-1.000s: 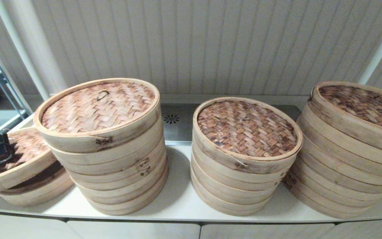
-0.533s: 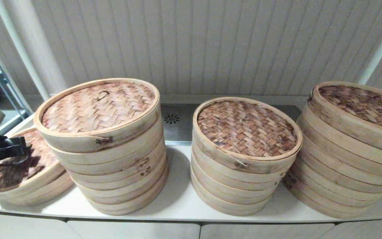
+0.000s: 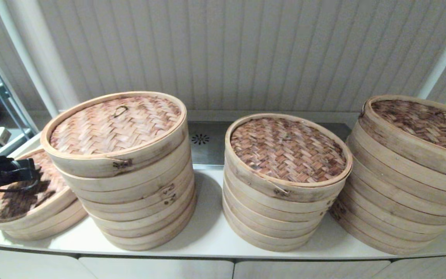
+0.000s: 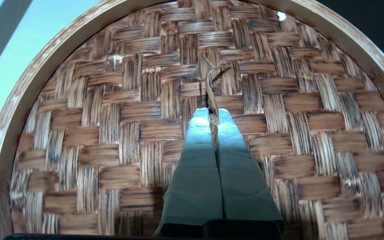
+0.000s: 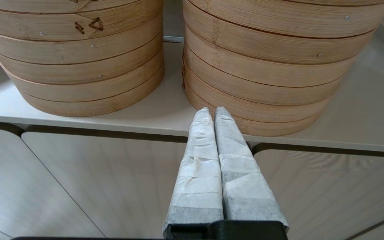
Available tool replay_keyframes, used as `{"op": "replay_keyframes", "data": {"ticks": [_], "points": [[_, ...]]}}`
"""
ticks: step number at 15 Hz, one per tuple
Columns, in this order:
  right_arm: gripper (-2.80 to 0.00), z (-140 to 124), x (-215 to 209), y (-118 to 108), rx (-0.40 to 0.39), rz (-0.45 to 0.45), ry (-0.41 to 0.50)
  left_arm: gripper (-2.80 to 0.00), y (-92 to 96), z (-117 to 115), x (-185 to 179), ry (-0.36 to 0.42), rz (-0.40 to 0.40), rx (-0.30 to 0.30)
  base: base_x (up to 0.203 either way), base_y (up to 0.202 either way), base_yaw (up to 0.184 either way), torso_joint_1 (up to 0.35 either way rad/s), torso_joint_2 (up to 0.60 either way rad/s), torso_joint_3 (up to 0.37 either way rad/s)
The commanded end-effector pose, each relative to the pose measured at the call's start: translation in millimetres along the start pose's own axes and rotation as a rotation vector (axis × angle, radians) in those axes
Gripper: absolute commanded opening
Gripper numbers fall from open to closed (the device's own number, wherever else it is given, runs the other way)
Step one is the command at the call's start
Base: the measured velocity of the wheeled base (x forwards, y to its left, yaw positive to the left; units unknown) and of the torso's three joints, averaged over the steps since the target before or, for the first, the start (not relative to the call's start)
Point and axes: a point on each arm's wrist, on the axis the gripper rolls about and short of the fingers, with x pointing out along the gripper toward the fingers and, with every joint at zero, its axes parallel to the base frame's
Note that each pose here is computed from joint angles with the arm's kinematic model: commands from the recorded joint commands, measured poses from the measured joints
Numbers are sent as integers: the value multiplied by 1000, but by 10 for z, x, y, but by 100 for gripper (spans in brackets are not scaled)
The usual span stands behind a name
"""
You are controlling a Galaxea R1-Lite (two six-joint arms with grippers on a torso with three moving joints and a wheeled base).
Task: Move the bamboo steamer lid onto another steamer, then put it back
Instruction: Put the steamer
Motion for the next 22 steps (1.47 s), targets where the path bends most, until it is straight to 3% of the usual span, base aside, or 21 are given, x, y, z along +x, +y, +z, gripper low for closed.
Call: {"op": "replay_keyframes", "data": {"ticks": [1, 19, 20, 22], "points": [[-280, -1, -1, 0, 0, 1, -2, -280, -4, 63, -10, -26, -1, 7, 0, 0, 0, 0, 0, 0], [-280, -1, -1, 0, 0, 1, -2, -280, -91, -85, 113, 27, -28, -1, 0, 0, 0, 0, 0, 0], [-280, -1, -1, 0, 0, 1, -2, 0, -87, -62, 110, 25, -30, -13, 0, 0, 0, 0, 0, 0], [-280, -1, -1, 0, 0, 0, -2, 0, -102, -9, 54, 4, -32, -19, 0, 0, 0, 0, 0, 0]]}}
